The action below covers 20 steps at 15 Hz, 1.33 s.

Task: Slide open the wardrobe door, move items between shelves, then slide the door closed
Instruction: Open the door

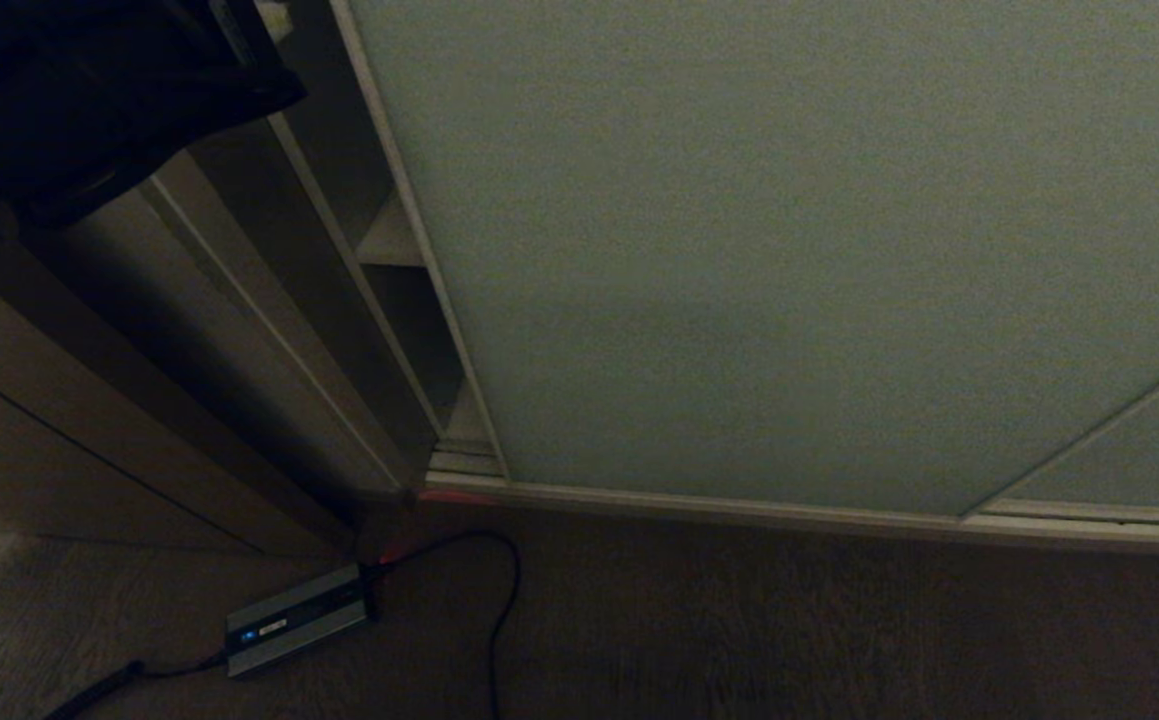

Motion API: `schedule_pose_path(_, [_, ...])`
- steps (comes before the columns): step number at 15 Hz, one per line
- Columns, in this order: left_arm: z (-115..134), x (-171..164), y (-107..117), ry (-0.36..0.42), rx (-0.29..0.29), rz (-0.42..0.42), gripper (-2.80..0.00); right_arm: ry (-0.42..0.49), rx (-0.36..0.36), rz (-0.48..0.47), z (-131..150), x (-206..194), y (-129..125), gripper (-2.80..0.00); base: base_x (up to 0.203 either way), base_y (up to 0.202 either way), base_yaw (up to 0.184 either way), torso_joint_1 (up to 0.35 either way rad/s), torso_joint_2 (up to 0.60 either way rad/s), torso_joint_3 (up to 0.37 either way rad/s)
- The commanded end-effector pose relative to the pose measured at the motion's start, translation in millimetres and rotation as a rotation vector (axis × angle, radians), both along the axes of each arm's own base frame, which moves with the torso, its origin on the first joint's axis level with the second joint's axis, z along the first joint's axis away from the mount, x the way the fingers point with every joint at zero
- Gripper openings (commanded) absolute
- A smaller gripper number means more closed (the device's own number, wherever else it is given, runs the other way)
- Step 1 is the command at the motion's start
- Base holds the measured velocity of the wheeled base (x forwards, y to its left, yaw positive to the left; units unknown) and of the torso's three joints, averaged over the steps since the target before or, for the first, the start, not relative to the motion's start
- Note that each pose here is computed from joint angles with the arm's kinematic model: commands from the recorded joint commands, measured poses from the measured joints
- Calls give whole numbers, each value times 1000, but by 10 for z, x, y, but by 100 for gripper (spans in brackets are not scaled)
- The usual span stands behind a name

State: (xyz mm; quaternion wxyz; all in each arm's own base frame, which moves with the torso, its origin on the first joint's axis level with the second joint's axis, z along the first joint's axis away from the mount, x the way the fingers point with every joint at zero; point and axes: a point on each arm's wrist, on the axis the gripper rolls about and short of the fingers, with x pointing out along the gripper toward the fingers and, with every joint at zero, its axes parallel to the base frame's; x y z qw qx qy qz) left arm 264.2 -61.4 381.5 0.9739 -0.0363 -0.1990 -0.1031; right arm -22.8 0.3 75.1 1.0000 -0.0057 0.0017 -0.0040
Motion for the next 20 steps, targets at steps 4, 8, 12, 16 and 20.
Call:
schedule_pose_path(4, [143, -370, 371, 32, -4, 127, -280, 6, -1, 1, -10, 4, 0, -280, 0, 0, 0, 0, 0, 0])
schedule_pose_path(8, [102, -1090, 584, 95, -24, 179, -280, 6, -1, 0, -9, 4, 0, -280, 0, 0, 0, 0, 0, 0])
schedule_pose_path(12, [-506, -1928, 607, 242, -5, 135, -280, 4, -1, 0, -7, 4, 0, -280, 0, 0, 0, 0, 0, 0])
schedule_pose_path(16, [-1187, -2590, 592, 343, 3, 108, -280, 6, -1, 0, -9, 4, 0, -280, 0, 0, 0, 0, 0, 0])
schedule_pose_path(20, [-1351, -2748, 579, 399, -19, 19, -280, 6, -1, 1, -10, 4, 0, -280, 0, 0, 0, 0, 0, 0])
